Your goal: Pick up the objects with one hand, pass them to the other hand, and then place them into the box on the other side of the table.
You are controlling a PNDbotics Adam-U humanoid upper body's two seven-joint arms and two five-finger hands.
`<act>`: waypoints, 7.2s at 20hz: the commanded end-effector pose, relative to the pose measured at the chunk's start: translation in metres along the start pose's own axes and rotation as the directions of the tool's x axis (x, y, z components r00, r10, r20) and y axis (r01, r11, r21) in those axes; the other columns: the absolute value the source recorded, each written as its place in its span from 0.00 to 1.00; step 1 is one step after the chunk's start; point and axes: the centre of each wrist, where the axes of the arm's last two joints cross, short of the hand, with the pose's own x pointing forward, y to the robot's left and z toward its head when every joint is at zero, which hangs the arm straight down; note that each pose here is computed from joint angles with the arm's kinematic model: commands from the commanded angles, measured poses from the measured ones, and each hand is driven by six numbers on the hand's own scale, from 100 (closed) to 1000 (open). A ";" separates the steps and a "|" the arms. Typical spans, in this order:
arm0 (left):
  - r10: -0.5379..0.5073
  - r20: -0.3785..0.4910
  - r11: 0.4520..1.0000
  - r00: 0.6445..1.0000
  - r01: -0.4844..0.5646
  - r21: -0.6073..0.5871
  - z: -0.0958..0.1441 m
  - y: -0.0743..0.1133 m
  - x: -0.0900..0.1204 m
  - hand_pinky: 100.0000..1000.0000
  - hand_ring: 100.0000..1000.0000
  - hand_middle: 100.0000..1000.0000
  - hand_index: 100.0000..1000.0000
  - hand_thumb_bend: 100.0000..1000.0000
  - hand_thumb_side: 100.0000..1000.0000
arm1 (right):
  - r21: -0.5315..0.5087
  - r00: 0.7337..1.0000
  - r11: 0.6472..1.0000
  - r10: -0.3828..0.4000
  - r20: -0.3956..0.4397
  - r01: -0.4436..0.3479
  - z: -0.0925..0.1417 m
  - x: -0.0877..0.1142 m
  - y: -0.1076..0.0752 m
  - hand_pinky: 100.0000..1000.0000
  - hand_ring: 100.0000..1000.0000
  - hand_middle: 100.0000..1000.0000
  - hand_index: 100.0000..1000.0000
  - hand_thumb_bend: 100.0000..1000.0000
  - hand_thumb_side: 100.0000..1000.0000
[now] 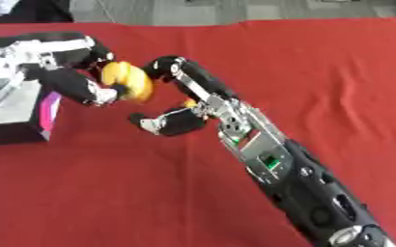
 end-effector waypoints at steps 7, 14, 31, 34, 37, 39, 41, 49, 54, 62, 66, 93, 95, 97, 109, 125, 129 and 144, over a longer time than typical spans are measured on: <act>-0.010 -0.050 0.997 0.999 0.014 0.071 0.014 0.014 -0.009 0.70 0.68 0.41 0.36 0.00 0.01 | -0.024 0.999 0.999 0.046 0.018 -0.046 -0.001 0.010 -0.011 0.77 0.80 0.73 0.82 0.36 0.26; 0.022 -0.104 0.984 0.994 -0.003 0.180 0.035 0.025 -0.026 0.70 0.67 0.42 0.37 0.00 0.00 | -0.043 0.999 0.998 0.048 0.001 -0.048 0.001 0.009 -0.014 0.77 0.80 0.73 0.82 0.36 0.24; 0.236 -0.331 0.857 0.914 -0.035 0.514 0.073 0.058 -0.112 0.70 0.67 0.42 0.37 0.00 0.00 | -0.105 1.000 0.994 0.029 -0.009 -0.030 0.007 0.012 -0.030 0.76 0.79 0.71 0.80 0.35 0.22; 0.275 -0.365 0.835 0.890 -0.033 0.549 0.074 0.060 -0.127 0.70 0.67 0.42 0.37 0.00 0.00 | -0.115 1.000 0.993 0.024 -0.004 -0.025 0.008 0.014 -0.032 0.76 0.78 0.71 0.79 0.35 0.21; 0.309 -0.398 0.820 0.864 -0.030 0.571 0.073 0.060 -0.143 0.70 0.68 0.43 0.38 0.00 0.00 | -0.124 1.000 0.992 0.023 0.000 -0.022 0.008 0.016 -0.035 0.76 0.78 0.71 0.79 0.36 0.21; 0.329 -0.422 0.810 0.845 -0.023 0.586 0.072 0.061 -0.154 0.70 0.68 0.43 0.38 0.00 0.00 | -0.130 1.000 0.991 0.023 0.002 -0.022 0.009 0.017 -0.037 0.76 0.78 0.71 0.79 0.36 0.21; 0.349 -0.446 0.800 0.824 -0.014 0.600 0.071 0.061 -0.164 0.70 0.68 0.43 0.39 0.00 0.00 | -0.134 1.000 0.991 0.022 0.003 -0.022 0.009 0.018 -0.038 0.76 0.78 0.71 0.79 0.36 0.21; 0.403 -0.497 0.786 0.768 -0.012 0.618 0.065 0.058 -0.193 0.70 0.68 0.45 0.42 0.00 0.04 | -0.142 1.000 0.990 0.019 0.011 -0.018 0.008 0.020 -0.040 0.76 0.78 0.70 0.79 0.36 0.21; 0.410 -0.521 0.782 0.749 0.005 0.623 0.062 0.056 -0.201 0.71 0.70 0.48 0.47 0.00 0.08 | -0.145 1.000 0.989 0.020 0.013 -0.018 0.008 0.021 -0.041 0.76 0.78 0.70 0.79 0.36 0.21; 0.401 -0.566 0.787 0.720 0.044 0.615 0.059 0.053 -0.209 0.78 0.83 0.69 0.75 0.39 0.30 | -0.147 1.000 0.989 0.018 0.015 -0.016 0.008 0.022 -0.042 0.75 0.78 0.70 0.79 0.36 0.21; 0.382 -0.588 0.794 0.713 0.073 0.604 0.059 0.053 -0.210 0.79 0.85 0.71 0.78 0.57 0.34 | -0.149 1.000 0.989 0.017 0.015 -0.015 0.008 0.022 -0.042 0.75 0.78 0.70 0.79 0.38 0.20; 0.314 -0.436 0.729 0.843 0.080 0.679 0.081 0.068 -0.153 0.72 0.79 0.65 0.70 0.36 0.37 | 0.135 0.948 0.986 0.136 -0.289 -0.100 -0.006 0.009 -0.082 0.81 0.82 0.78 0.83 0.42 0.34; 0.313 -0.438 0.731 0.843 0.081 0.677 0.082 0.068 -0.152 0.73 0.79 0.65 0.70 0.36 0.37 | 0.196 0.938 0.975 0.163 -0.307 -0.105 -0.012 0.012 -0.086 0.82 0.83 0.79 0.83 0.42 0.36; 0.312 -0.443 0.735 0.840 0.083 0.673 0.082 0.068 -0.153 0.73 0.79 0.65 0.70 0.36 0.37 | 0.247 0.925 0.964 0.182 -0.332 -0.101 -0.018 0.013 -0.089 0.82 0.84 0.79 0.84 0.43 0.38; 0.309 -0.446 0.740 0.840 0.082 0.667 0.080 0.067 -0.152 0.73 0.79 0.65 0.70 0.39 0.34 | 0.350 0.867 0.935 0.219 -0.447 -0.055 -0.025 -0.010 -0.085 0.82 0.82 0.75 0.77 0.49 0.19; 0.312 -0.447 0.739 0.839 0.081 0.668 0.080 0.066 -0.152 0.73 0.79 0.65 0.70 0.39 0.32 | 0.439 0.823 0.898 0.265 -0.503 -0.021 -0.016 -0.045 -0.071 0.83 0.81 0.74 0.75 0.38 0.08; 0.314 -0.445 0.739 0.839 0.079 0.670 0.079 0.066 -0.152 0.73 0.79 0.65 0.70 0.39 0.32 | 0.446 0.817 0.895 0.267 -0.511 -0.014 -0.015 -0.050 -0.068 0.83 0.81 0.74 0.75 0.39 0.08; 0.322 -0.435 0.733 0.841 0.070 0.677 0.077 0.065 -0.150 0.73 0.79 0.65 0.69 0.37 0.34 | 0.452 0.807 0.892 0.263 -0.528 0.005 -0.013 -0.061 -0.057 0.83 0.77 0.66 0.68 0.38 0.00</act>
